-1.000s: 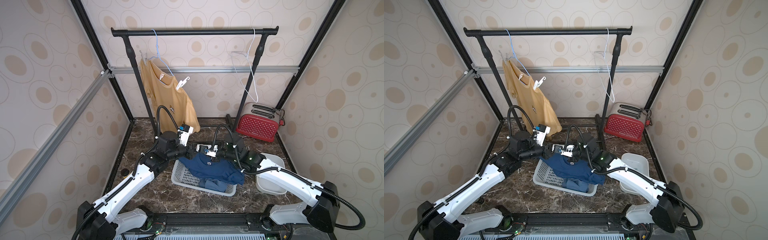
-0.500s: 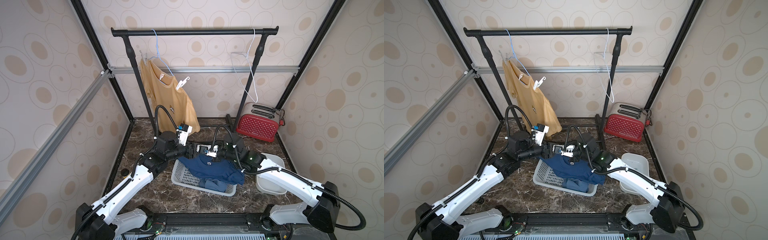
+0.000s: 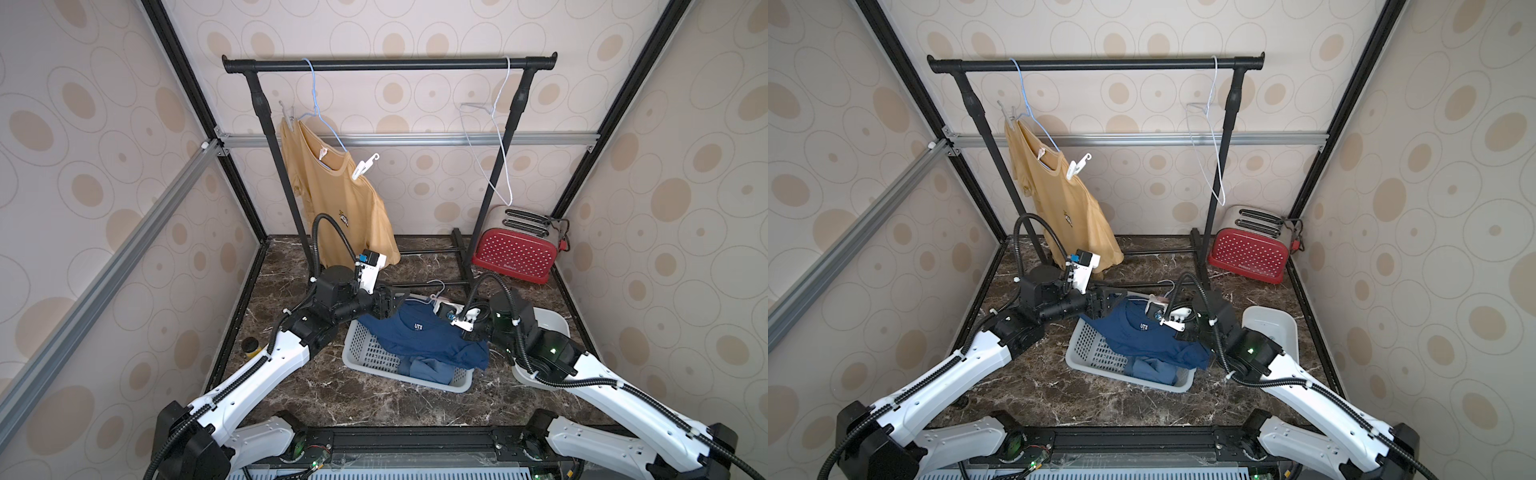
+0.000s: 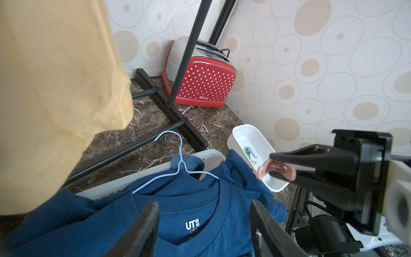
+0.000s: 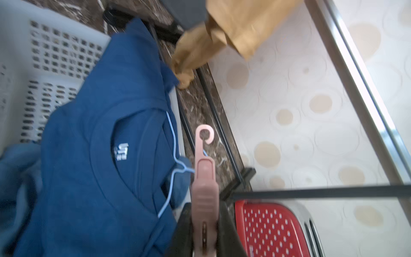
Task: Remove the clothespins securing t-shirts to the hanger
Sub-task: Place the clothespin in the storage box.
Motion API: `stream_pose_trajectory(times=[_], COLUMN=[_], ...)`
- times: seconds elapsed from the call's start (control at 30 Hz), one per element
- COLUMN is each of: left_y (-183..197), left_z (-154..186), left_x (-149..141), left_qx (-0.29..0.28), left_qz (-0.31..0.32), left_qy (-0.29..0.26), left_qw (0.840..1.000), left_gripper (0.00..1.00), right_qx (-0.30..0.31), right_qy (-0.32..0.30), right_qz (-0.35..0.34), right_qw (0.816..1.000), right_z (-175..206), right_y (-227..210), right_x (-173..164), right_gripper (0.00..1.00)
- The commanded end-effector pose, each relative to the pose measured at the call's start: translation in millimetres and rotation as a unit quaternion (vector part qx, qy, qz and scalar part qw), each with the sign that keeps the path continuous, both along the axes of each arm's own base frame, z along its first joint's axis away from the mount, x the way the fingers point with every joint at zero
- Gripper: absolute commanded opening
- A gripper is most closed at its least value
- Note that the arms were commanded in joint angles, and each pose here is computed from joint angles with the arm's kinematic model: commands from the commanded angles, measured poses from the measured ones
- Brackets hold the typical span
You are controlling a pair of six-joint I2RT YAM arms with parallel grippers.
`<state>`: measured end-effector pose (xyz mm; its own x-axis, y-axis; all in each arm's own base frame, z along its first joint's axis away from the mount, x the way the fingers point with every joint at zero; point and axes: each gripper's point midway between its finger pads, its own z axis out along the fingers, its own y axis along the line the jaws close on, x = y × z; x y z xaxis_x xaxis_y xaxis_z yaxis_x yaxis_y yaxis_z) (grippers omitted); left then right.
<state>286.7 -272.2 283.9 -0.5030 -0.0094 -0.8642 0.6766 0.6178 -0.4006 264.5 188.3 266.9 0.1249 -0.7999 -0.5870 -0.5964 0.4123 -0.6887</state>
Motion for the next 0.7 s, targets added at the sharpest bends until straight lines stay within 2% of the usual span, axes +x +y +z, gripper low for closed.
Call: stream_pose_trajectory(times=[0.0, 0.07, 0.23, 0.47, 0.67], left_y=[-21.4, -33.8, -62.0, -87.4, -111.6], left_z=[-1.4, -5.3, -5.9, -15.3, -14.5], left_x=[-4.0, -8.8, -17.5, -23.3, -32.9], left_qx=[0.027, 0.04, 0.055, 0.072, 0.068], left_qz=[-0.022, -0.031, -0.052, -0.078, -0.102], left_qy=[-0.059, -0.081, -0.125, -0.147, -0.157], left_qw=[0.998, 0.995, 0.989, 0.983, 0.98], left_gripper=[0.65, 0.65, 0.66, 0.66, 0.67], right_qx=[-0.007, -0.011, 0.001, -0.001, -0.032], right_qy=[0.054, 0.075, 0.091, 0.105, 0.134], right_qz=[-0.109, -0.156, -0.22, -0.268, -0.316], right_qw=[0.993, 0.985, 0.971, 0.958, 0.939], right_z=[-27.0, -37.5, -44.3, -52.8, -82.9], right_y=[-55.0, -81.2, -116.0, -140.7, -173.7], right_x=[1.6, 0.6, -6.1, -4.1, 1.7], right_gripper=[0.06, 0.06, 0.06, 0.07, 0.07])
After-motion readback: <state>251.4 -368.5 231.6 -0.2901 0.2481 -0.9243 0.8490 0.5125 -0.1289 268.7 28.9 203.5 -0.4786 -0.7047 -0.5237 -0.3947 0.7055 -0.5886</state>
